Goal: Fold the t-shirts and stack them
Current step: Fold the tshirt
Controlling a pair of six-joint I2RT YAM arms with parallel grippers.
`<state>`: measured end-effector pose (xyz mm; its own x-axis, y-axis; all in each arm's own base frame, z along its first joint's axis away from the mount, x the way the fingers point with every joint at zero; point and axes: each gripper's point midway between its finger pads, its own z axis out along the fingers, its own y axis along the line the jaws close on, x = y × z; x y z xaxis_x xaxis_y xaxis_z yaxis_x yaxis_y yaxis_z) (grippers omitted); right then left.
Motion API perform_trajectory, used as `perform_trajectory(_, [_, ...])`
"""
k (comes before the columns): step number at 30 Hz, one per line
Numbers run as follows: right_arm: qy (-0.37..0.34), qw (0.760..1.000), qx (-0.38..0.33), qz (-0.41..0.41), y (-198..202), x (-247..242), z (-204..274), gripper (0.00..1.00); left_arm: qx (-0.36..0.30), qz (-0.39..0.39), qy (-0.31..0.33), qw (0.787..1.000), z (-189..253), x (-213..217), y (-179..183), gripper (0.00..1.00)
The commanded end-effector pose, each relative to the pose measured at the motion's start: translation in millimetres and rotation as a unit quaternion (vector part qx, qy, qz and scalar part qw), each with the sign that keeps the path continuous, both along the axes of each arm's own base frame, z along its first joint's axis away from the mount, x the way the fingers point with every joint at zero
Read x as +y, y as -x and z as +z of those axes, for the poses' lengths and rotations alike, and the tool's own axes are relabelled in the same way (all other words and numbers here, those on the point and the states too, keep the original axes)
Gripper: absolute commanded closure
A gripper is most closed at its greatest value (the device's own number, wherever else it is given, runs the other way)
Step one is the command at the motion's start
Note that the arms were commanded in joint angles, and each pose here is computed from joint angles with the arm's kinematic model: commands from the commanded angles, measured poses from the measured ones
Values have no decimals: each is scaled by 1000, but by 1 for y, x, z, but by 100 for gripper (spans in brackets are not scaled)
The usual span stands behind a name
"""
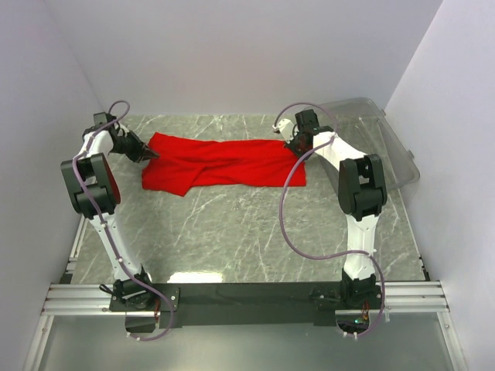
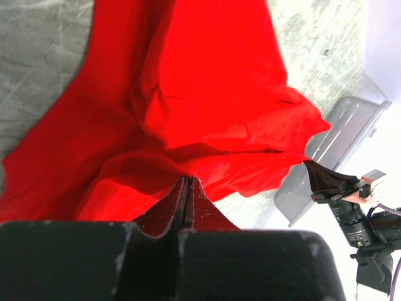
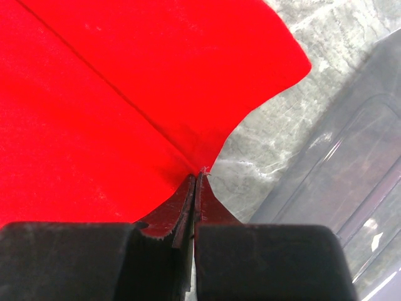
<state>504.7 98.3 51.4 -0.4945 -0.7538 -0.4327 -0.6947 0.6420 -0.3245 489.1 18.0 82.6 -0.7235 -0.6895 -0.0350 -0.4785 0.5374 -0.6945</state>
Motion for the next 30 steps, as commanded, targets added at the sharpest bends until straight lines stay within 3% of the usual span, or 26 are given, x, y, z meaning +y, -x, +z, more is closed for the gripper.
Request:
perform_trajectory(1, [3, 999, -33, -9, -15, 2, 12, 100, -34, 6, -10, 999, 16, 6, -18, 99])
perform_trajectory(23, [15, 999, -35, -20, -19, -3, 6, 98, -23, 10, -3, 1000, 2, 9, -29, 99])
perform_trajectory(28, [10, 999, -40, -23, -21, -2, 12, 82, -33, 10, -4, 999, 8, 8, -31, 95])
perform_trajectory(30, [0, 998, -56, -23, -23, 0, 27, 73, -55, 11, -8, 998, 24, 9, -36, 83])
